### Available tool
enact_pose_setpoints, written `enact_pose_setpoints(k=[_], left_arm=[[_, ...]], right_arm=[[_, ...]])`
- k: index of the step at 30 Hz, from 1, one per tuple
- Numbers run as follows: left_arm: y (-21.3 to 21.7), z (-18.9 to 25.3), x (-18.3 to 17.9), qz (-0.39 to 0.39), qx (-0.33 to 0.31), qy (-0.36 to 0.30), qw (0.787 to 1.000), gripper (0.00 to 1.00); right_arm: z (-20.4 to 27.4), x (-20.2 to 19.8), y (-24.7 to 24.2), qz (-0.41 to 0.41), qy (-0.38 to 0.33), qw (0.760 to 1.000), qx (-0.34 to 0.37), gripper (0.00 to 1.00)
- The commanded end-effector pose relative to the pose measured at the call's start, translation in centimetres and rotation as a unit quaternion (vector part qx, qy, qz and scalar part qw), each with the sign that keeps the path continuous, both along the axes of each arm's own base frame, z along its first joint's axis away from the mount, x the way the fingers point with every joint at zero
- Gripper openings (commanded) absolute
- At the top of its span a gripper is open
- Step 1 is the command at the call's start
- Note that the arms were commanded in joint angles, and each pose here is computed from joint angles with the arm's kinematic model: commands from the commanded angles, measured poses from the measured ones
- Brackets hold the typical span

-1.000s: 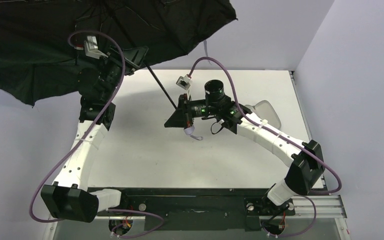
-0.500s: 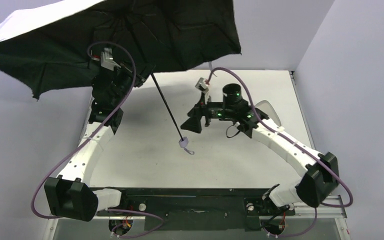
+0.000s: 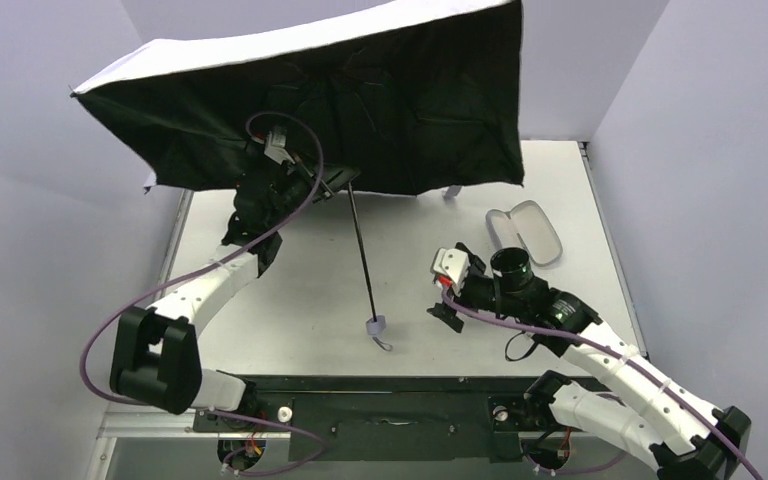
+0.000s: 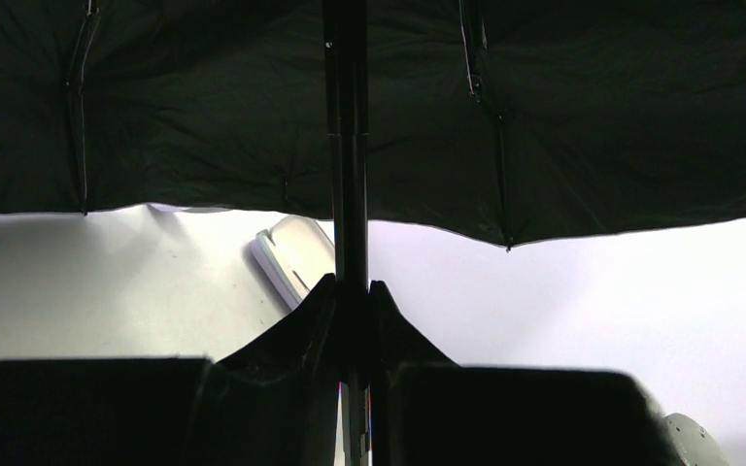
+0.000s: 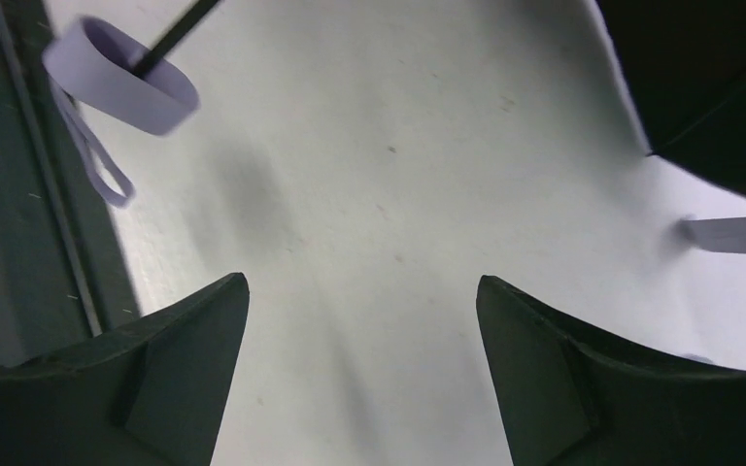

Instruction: Open the umbrella

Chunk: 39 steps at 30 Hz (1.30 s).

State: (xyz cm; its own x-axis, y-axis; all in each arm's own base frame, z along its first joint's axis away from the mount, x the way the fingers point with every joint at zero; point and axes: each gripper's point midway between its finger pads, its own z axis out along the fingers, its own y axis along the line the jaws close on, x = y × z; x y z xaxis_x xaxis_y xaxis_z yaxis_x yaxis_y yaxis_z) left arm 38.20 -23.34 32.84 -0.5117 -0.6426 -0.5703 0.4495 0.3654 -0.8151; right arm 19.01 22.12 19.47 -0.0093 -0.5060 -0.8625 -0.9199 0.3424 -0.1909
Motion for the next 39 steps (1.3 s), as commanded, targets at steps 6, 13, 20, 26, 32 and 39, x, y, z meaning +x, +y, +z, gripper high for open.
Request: enact_pose_setpoints(k=[6,13,20,26,32,39], left_arm=[[-3.7,3.3,0.8,-0.059,-0.019,-0.12,0.991,0.0],[-5.0,0.0,1.0,-0.067,0.008,-0.116,0.991,0.0],[-4.6,-4.8,1.1,-0.056,0.056,-0.098,0.992,0.29],[-3.8,-8.1,-0.1,-0.055,0.089,-0.079,0.991,0.49],[-2.9,-10.7,-1.9,-0.062,0.119,-0.043,0.99,0.99],[-0.8,-12.8,-3.8,-0.06,0.187,-0.026,0.98,0.97]], right_arm=[[-0.9,2.5,-2.5,-0.036,-0.124,0.989,-0.074,0.82],[-3.6,2.3,-3.7,-0.024,-0.146,0.981,-0.124,0.82],[-5.3,2.0,-4.1,-0.019,-0.15,0.977,-0.154,0.82],[-5.9,1.8,-4.0,-0.017,-0.148,0.975,-0.162,0.82],[-6.0,1.7,-3.9,-0.018,-0.147,0.976,-0.159,0.83],[-5.6,1.6,-3.8,-0.02,-0.147,0.977,-0.152,0.83]])
